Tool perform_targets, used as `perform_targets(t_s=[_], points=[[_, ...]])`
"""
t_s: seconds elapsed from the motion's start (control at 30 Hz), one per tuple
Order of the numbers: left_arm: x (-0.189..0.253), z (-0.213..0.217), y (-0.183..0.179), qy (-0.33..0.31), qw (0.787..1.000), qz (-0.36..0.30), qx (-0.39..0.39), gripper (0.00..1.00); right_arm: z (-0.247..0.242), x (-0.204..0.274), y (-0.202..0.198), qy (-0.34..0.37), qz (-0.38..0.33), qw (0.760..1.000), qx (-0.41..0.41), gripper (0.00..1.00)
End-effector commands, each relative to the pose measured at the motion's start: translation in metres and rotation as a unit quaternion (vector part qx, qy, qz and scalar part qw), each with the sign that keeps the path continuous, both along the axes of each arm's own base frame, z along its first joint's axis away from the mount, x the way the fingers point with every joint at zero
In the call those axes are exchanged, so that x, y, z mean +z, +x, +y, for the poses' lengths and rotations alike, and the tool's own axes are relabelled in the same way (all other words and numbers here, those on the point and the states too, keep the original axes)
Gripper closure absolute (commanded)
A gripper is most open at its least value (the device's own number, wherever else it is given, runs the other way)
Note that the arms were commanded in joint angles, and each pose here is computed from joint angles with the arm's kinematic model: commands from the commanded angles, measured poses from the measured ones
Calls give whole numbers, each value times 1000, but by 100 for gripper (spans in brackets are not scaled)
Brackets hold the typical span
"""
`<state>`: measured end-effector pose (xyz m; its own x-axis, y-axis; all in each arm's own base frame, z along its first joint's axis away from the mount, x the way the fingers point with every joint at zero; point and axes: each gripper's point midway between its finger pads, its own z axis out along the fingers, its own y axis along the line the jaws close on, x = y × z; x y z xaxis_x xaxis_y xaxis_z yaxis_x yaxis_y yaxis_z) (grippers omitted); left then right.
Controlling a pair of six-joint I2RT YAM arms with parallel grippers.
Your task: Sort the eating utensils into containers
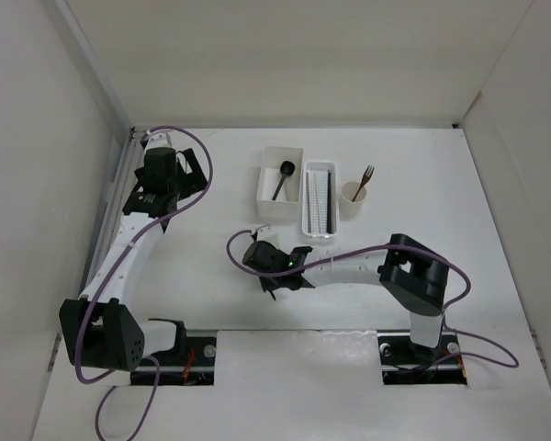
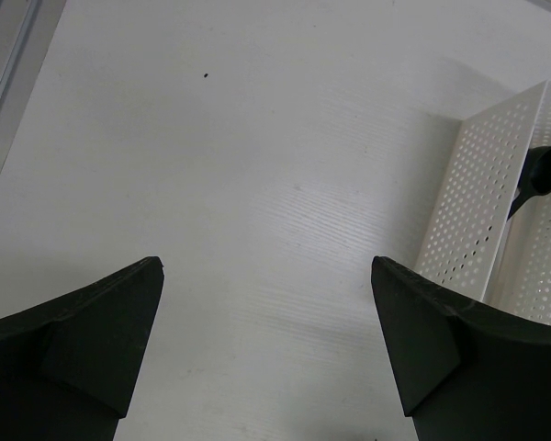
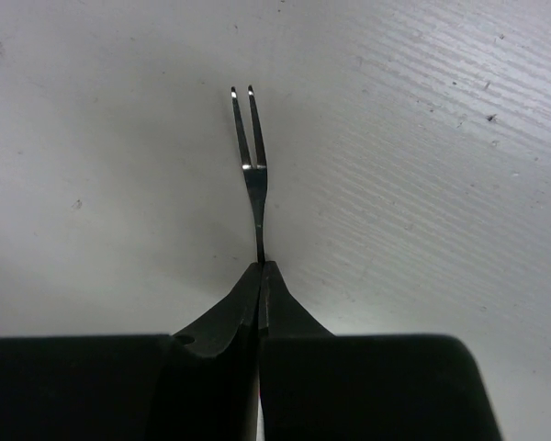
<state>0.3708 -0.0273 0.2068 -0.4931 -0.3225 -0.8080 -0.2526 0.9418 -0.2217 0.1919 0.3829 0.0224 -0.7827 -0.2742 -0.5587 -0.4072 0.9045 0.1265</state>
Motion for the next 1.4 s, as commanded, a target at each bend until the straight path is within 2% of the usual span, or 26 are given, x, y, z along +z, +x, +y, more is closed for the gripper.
perform_targets(t_s=[0.0, 0.5, 0.73, 1.0, 1.17, 1.37], points=[[10, 0, 2, 0, 1000, -22, 3, 4, -39, -18, -2, -84, 3, 996, 3, 100], [7, 0, 3, 0, 1000, -18, 3, 4, -24, 22, 10, -29, -33, 999, -6, 100], [7, 0, 3, 0, 1000, -18, 3, 4, -20, 64, 25, 1, -82, 996, -25, 100], [7, 0, 3, 0, 1000, -18, 3, 4, -19, 93, 41, 24, -106, 993, -47, 100], [7, 3, 3, 0, 1000, -18, 8, 4, -40, 135, 73, 47, -146, 984, -87, 100], [7, 7, 3, 0, 1000, -18, 12, 4, -107, 202, 146, 40, -226, 961, -157, 100]])
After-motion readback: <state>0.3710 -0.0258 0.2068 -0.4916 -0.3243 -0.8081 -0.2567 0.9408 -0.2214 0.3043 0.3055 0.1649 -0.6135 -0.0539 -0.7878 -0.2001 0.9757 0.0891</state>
